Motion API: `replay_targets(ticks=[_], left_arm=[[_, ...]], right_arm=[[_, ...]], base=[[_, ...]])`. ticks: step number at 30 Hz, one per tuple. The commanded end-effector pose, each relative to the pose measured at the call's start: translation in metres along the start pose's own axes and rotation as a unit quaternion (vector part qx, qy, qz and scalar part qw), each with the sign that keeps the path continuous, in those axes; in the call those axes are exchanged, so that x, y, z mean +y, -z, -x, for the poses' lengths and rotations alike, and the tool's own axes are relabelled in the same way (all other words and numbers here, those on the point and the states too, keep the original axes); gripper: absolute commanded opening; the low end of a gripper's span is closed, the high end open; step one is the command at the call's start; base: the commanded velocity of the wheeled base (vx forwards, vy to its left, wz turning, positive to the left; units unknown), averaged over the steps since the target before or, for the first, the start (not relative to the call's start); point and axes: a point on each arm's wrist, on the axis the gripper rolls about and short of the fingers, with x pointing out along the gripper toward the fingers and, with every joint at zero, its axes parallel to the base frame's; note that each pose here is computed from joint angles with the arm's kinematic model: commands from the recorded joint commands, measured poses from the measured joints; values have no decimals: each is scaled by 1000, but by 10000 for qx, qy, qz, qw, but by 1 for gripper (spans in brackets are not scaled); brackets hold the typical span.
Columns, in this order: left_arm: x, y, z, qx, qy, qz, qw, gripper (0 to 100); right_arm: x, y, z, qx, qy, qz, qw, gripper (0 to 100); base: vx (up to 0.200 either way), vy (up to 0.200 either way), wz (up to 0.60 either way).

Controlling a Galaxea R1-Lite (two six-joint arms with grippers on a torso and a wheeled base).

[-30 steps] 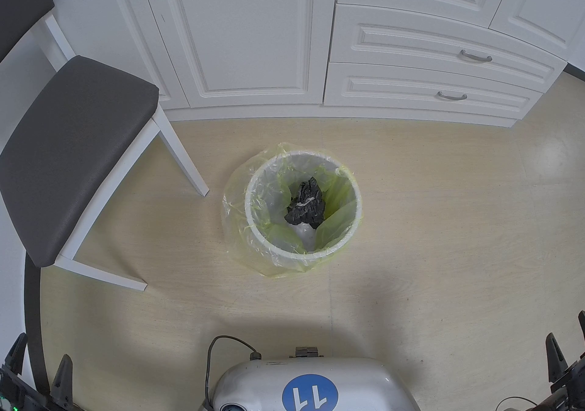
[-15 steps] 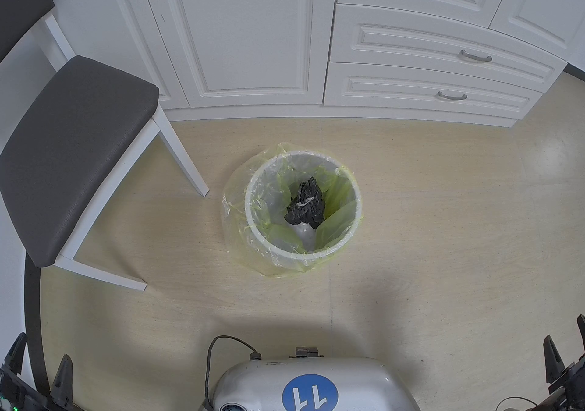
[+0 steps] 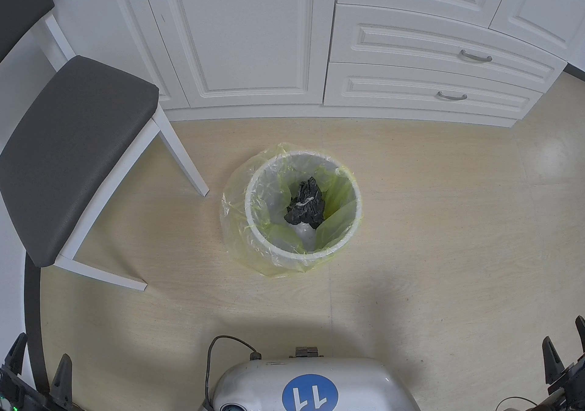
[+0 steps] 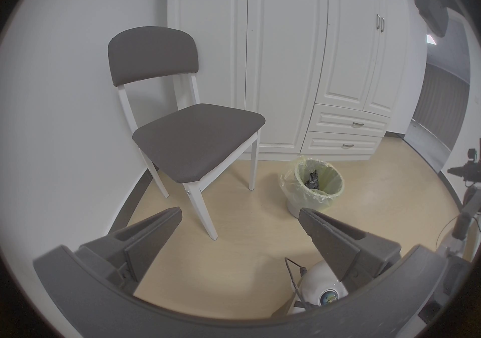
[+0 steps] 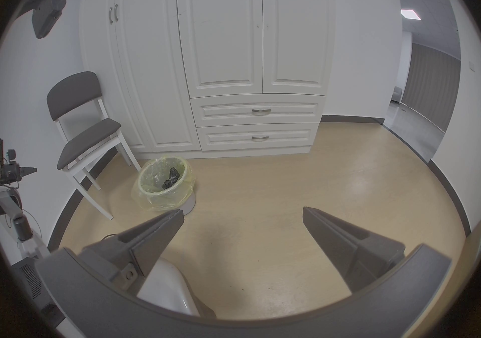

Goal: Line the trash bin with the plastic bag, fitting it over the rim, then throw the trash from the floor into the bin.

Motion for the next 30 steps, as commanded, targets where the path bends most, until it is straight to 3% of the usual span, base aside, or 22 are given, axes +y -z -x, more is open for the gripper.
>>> replay_targets(ticks=[1,30], left_arm=[[0,5,0,19,16,-112,9999,100],[0,5,0,27,9,-120,9999,100]], right_arm=[[0,5,0,8,-2,0,10000,100],[0,5,0,16,-10,69,10000,100]], base=[[0,0,0],[0,0,0]])
